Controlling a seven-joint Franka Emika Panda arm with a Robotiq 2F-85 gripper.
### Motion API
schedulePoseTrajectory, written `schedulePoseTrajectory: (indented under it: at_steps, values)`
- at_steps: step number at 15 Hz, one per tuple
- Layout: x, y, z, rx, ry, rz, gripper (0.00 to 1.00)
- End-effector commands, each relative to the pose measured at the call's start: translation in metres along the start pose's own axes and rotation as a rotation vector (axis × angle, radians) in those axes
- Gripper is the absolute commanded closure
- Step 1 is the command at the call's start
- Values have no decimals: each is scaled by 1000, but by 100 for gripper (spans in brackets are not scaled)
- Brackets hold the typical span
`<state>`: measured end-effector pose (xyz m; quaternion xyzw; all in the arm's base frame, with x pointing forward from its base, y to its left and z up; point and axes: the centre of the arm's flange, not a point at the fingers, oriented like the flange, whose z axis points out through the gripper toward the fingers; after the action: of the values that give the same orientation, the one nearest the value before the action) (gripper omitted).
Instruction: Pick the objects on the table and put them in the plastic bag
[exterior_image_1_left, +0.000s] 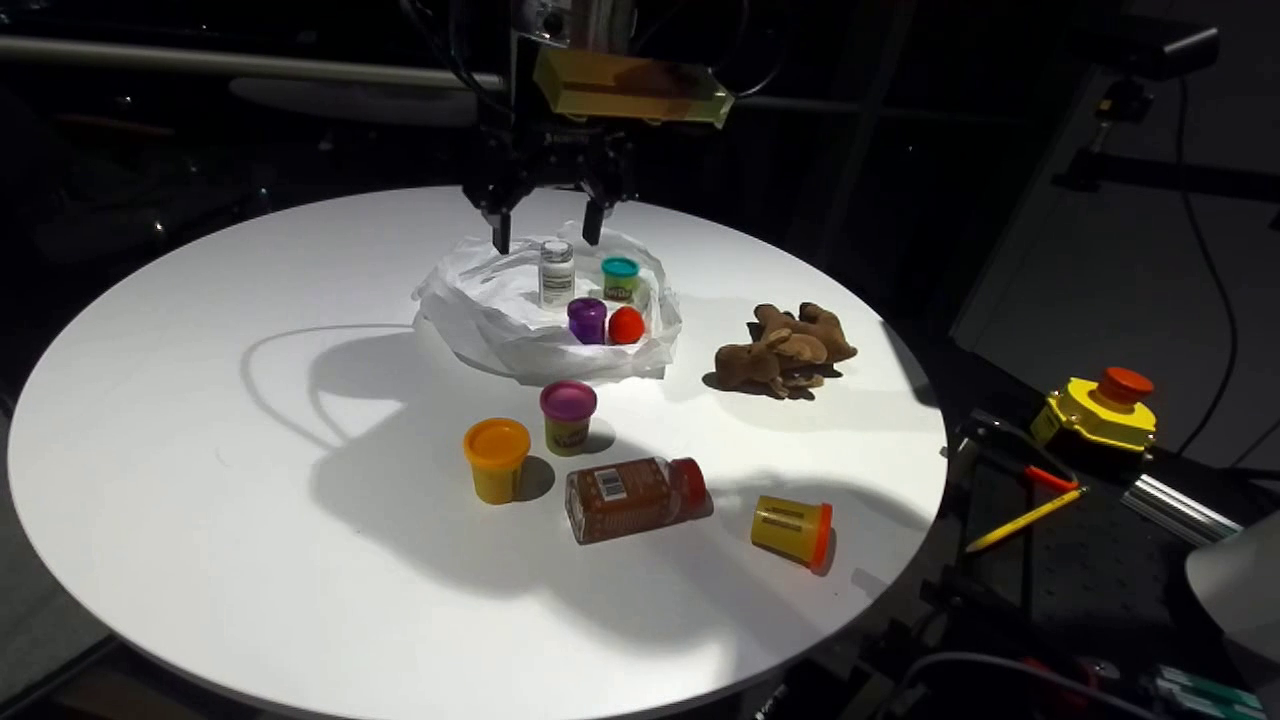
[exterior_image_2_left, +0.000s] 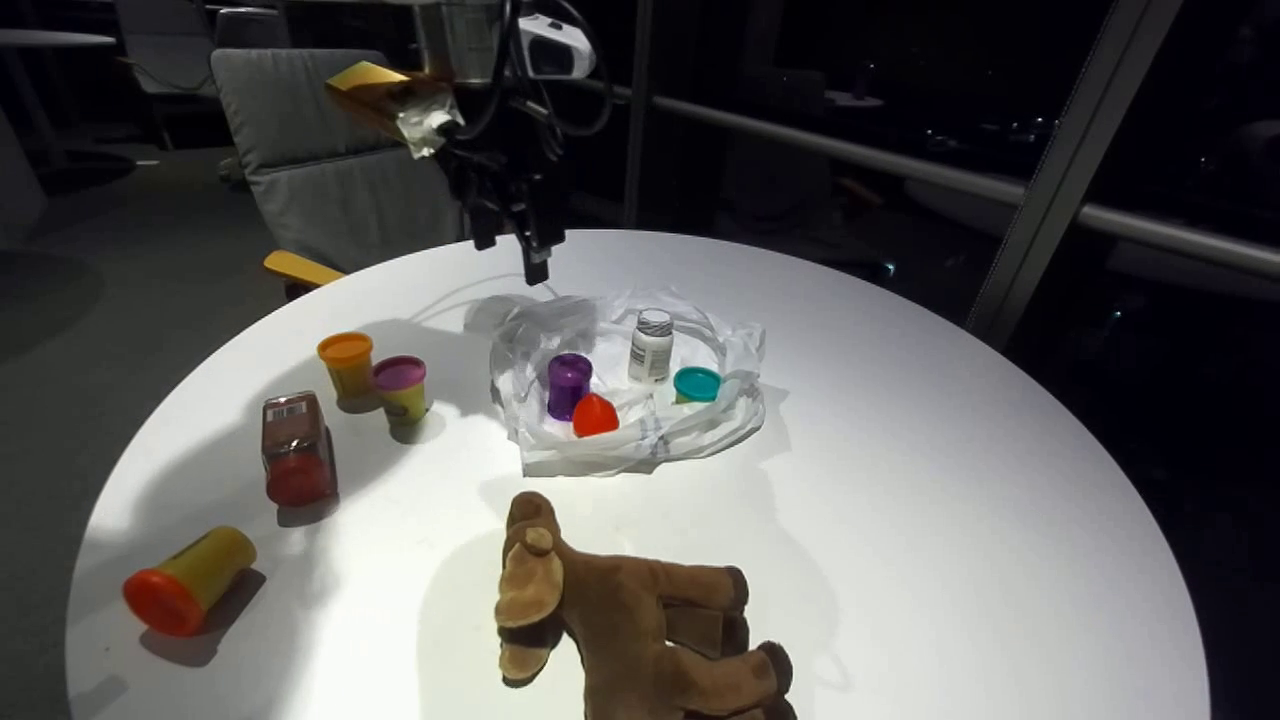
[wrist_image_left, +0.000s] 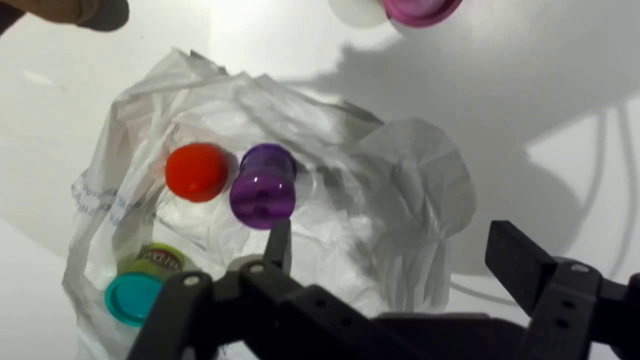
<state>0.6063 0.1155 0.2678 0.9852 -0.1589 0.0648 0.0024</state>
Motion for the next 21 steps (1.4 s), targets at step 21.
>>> schedulePoseTrajectory:
  at_steps: [21]
  values:
    - [-118, -22, 98, 34, -40, -8, 26]
